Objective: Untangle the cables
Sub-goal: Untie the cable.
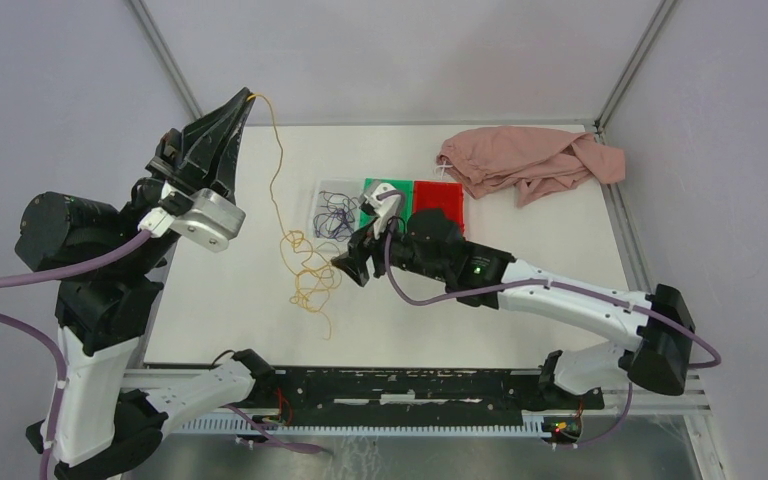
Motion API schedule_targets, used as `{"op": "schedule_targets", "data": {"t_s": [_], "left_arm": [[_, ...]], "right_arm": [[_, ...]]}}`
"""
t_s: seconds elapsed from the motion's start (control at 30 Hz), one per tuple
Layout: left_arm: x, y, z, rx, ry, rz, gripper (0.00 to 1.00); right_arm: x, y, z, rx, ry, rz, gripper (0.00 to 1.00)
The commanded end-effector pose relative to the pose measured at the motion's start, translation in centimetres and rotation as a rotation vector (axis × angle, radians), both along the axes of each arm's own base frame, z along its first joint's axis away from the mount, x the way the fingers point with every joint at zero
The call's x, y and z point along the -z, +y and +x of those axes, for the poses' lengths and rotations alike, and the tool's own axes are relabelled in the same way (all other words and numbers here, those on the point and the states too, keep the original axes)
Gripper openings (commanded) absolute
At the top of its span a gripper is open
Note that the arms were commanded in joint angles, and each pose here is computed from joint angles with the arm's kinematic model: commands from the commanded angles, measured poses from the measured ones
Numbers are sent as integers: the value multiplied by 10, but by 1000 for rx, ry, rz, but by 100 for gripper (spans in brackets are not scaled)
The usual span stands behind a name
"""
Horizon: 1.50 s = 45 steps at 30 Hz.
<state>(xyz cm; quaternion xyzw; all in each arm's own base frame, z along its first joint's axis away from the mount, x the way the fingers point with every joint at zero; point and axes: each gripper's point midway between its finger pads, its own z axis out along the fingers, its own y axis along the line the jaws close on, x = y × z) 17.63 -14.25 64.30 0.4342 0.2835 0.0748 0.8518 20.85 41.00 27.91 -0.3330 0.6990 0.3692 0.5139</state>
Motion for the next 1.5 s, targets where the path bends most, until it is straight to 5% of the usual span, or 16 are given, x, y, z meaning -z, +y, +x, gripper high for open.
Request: {"op": "schedule_targets", "data": {"t_s": [0.0, 0.27, 0.47, 0.73, 0.83, 1.1, 1.27, 1.47], "left_arm": [[-11, 4, -10, 14, -33, -23, 3], [-12, 5, -11, 13, -38, -23, 3], [-15, 5, -14, 24, -39, -31, 3], [-16, 5, -14, 29, -43, -31, 3], [-18, 5, -16, 34, -47, -32, 3], [-21, 10, -17, 8, -65, -29, 3], [-26, 25, -8, -88, -73, -65, 3], [-80, 72, -18, -272, -225, -240, 3]], "right_arm": [[-48, -2, -42, -199, 12, 111, 73], [-56, -21, -54, -223, -5, 100, 72], [-66, -27, 1, 8, -71, 93, 68], [-52, 12, 23, -45, -39, 78, 67], [-32, 17, 39, 12, -40, 30, 59], [-33, 13, 42, 49, -43, 96, 3], [-11, -22, 52, 160, -25, 43, 1], [70, -105, 71, 411, 121, -37, 1]]}}
